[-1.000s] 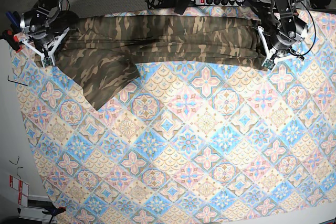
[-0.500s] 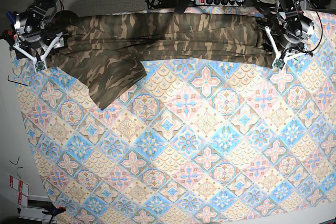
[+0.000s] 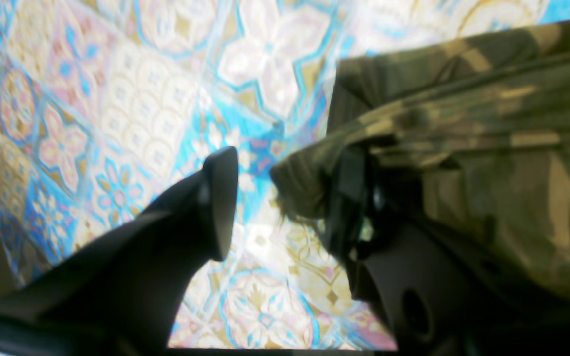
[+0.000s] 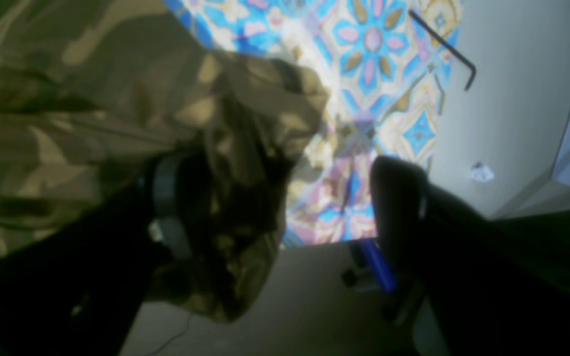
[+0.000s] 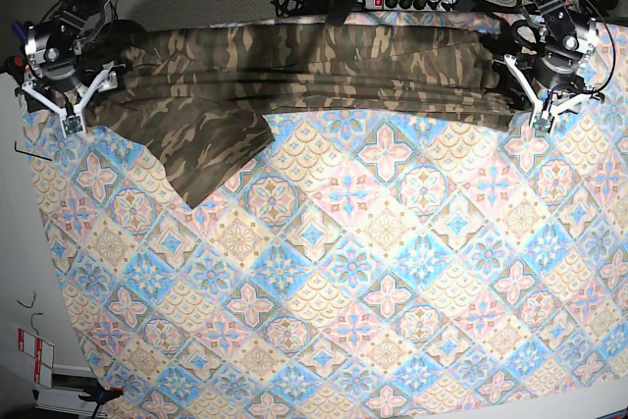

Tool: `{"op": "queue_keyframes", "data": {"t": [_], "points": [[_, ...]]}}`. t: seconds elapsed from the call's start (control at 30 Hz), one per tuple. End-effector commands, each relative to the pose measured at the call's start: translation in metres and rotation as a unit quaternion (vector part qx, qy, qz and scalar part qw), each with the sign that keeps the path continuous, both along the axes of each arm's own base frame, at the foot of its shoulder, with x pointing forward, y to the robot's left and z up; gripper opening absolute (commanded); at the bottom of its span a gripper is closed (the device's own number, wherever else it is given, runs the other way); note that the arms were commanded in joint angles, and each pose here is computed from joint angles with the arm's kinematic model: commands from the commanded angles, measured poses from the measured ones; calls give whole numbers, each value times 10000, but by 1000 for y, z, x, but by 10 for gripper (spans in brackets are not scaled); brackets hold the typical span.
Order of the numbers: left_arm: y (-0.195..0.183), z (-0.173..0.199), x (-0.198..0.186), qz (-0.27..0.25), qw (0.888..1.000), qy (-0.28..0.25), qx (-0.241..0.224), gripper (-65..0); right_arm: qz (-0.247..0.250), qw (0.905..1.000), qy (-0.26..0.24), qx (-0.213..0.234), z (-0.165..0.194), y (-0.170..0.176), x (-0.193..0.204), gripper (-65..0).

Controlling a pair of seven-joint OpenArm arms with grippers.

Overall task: Fold the T-shirt properly
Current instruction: 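Pull the gathered shirt edge away from the table center with both grippers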

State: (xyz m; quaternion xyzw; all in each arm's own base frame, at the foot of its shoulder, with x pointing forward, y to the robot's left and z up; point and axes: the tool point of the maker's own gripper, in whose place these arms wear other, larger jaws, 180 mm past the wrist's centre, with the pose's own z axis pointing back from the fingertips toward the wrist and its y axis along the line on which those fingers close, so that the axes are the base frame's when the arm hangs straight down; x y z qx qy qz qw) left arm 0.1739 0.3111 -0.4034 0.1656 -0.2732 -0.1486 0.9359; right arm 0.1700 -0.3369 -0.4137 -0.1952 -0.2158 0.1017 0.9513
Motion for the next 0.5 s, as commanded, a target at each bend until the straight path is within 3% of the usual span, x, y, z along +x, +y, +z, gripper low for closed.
{"op": "queue_keyframes", "data": {"t": [0.0, 0.47], "points": [[9, 6, -5, 35, 9998, 35, 209, -375, -44, 9997, -152, -212, 13, -11, 5, -167], [31, 6, -36, 66, 9979, 413, 499, -375, -29, 9997, -151, -208, 13, -10, 6, -164]]}}
